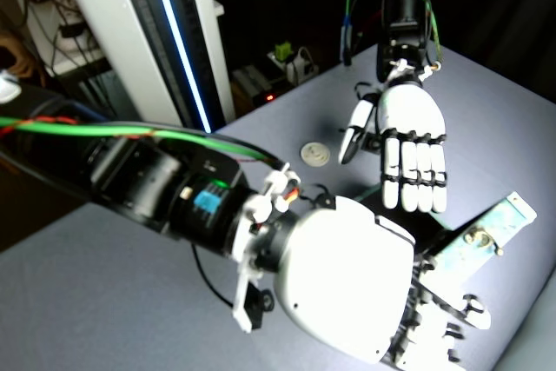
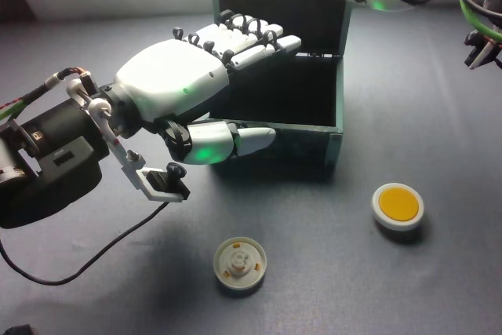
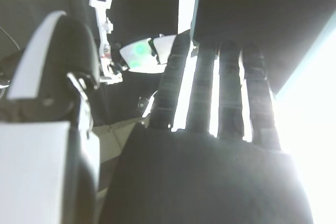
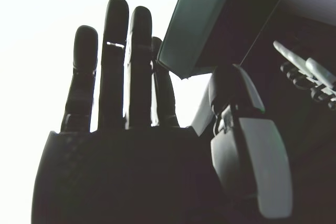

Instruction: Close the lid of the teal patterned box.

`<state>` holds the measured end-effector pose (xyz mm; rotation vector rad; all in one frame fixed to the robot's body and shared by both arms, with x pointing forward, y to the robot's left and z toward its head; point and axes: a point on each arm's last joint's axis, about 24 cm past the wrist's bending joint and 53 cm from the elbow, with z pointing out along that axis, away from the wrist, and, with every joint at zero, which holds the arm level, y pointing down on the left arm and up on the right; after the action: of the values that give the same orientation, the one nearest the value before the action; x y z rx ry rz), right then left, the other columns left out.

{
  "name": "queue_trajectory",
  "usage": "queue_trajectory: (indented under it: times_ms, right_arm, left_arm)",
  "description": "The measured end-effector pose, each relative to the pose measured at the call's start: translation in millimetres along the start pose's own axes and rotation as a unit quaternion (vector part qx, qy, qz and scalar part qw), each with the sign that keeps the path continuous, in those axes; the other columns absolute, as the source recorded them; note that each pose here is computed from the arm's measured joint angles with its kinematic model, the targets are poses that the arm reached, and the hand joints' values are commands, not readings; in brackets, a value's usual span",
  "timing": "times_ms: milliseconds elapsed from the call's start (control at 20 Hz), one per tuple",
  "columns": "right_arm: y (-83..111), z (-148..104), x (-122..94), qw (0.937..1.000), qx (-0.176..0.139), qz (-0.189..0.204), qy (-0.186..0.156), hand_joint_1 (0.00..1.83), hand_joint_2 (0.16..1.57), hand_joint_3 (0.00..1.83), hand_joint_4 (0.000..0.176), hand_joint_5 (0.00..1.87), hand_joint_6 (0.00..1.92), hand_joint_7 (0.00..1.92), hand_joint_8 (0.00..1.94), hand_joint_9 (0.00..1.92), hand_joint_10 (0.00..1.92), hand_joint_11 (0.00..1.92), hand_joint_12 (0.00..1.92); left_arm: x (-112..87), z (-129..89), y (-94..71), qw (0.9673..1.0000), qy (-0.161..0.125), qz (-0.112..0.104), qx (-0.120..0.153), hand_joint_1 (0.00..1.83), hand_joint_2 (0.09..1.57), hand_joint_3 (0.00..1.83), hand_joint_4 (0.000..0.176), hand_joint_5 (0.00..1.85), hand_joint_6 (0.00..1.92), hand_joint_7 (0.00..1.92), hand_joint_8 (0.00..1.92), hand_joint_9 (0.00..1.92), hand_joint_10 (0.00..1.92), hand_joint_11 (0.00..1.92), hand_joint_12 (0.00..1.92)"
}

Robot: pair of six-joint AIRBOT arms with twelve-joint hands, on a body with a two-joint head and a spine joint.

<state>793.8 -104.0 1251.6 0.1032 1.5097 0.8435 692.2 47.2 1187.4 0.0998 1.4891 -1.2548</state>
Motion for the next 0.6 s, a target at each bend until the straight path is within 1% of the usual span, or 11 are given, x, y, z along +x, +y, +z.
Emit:
queue_trajectory:
  times_ms: [50,100,150,250,300,350,400,450,500,550,600]
  right_arm:
    - [1.4,0,1,1.0,-0.001,0.0,0.0,0.13,1.43,0.01,0.0,0.58,0.07,0.8,0.08,0.58,1.2,0.26,1.83]
    - [2.8,0,1,1.0,-0.003,0.001,0.001,0.11,1.44,0.01,0.0,0.55,0.06,0.77,0.06,0.54,1.12,0.18,1.82]
    - [4.3,-1,2,1.0,-0.004,0.002,0.002,0.12,1.44,0.0,0.0,0.57,0.06,0.78,0.05,0.53,1.08,0.18,1.81]
    - [8.9,-3,4,0.9999,-0.009,0.004,0.003,0.05,1.46,0.0,0.0,0.57,0.06,0.8,0.07,0.55,1.13,0.21,1.82]
    - [11.4,-5,4,0.9999,-0.012,0.001,0.004,0.09,1.46,0.0,0.0,0.56,0.08,0.76,0.32,0.55,1.26,0.27,1.86]
    - [13.9,-7,3,0.9999,-0.016,-0.001,0.003,0.08,1.46,0.0,0.0,0.57,0.18,0.66,0.66,0.56,1.37,0.32,1.88]
    - [15.2,-9,3,0.9998,-0.018,-0.001,0.003,0.09,1.46,0.0,0.0,0.52,0.22,0.59,0.82,0.56,1.41,0.31,1.9]
    - [16.5,-12,2,0.9998,-0.02,-0.003,0.004,0.04,1.45,0.0,0.0,0.49,0.23,0.55,0.76,0.53,1.37,0.22,1.92]
    - [17.6,-14,1,0.9998,-0.021,-0.004,0.005,0.05,1.46,0.0,0.0,0.49,0.2,0.56,0.73,0.56,1.31,0.31,1.91]
    - [19.6,-17,1,0.9997,-0.024,-0.006,0.006,0.05,1.45,0.0,0.0,0.46,0.13,0.59,0.66,0.57,1.28,0.29,1.91]
    - [21.3,-19,2,0.9996,-0.026,-0.008,0.008,0.07,1.45,0.0,0.0,0.41,0.07,0.61,0.61,0.58,1.29,0.34,1.9]
  left_arm:
    - [-0.5,0,0.8,1.0,-0.001,-0.002,-0.001,0.24,1.34,0.0,0.0,0.0,0.0,0.0,0.0,0.0,0.0,0.0,0.0]
    - [-1.2,0,1.3,1.0,-0.003,-0.003,-0.002,0.26,1.33,0.0,0.0,0.0,0.0,0.0,0.0,0.0,0.0,0.0,0.0]
    - [-1.8,-1,1.6,1.0,-0.003,-0.003,-0.003,0.21,1.33,0.0,0.0,0.0,0.0,0.0,0.0,0.0,0.0,0.0,0.0]
    - [-3.4,-1,3.0,0.9999,-0.006,-0.007,-0.005,0.16,1.33,0.0,0.0,0.0,0.0,0.0,0.0,0.0,0.0,0.0,0.0]
    - [-3.9,-1,2.7,0.9999,-0.007,-0.007,-0.005,0.18,1.33,0.0,0.0,0.0,0.0,0.0,0.0,0.0,0.0,0.0,0.0]
    - [-4.0,-1,3.3,0.9999,-0.008,-0.008,-0.005,0.2,1.32,0.0,0.0,0.0,0.0,0.0,0.0,0.0,0.0,0.0,0.0]
    - [-4.1,-2,4.2,0.9999,-0.008,-0.008,-0.007,0.19,1.32,0.0,0.0,0.0,0.0,0.0,0.0,0.0,0.0,0.0,0.0]
    - [-5.0,-3,5.0,0.9999,-0.009,-0.008,-0.008,0.35,1.34,0.0,0.0,0.0,0.0,0.0,0.0,0.0,0.0,0.0,0.0]
    - [-5.6,-5,6.9,0.9999,-0.009,-0.008,-0.01,0.35,1.34,0.0,0.0,0.0,0.0,0.0,0.0,0.0,0.0,0.0,0.0]
    - [-8.2,-7,9.7,0.9998,-0.012,-0.011,-0.014,0.36,1.34,0.0,0.0,0.0,0.0,0.0,0.0,0.0,0.0,0.0,0.0]
    - [-8.9,-7,11.1,0.9997,-0.015,-0.014,-0.017,0.32,1.34,0.0,0.0,0.0,0.0,0.0,0.0,0.0,0.0,0.0,0.0]
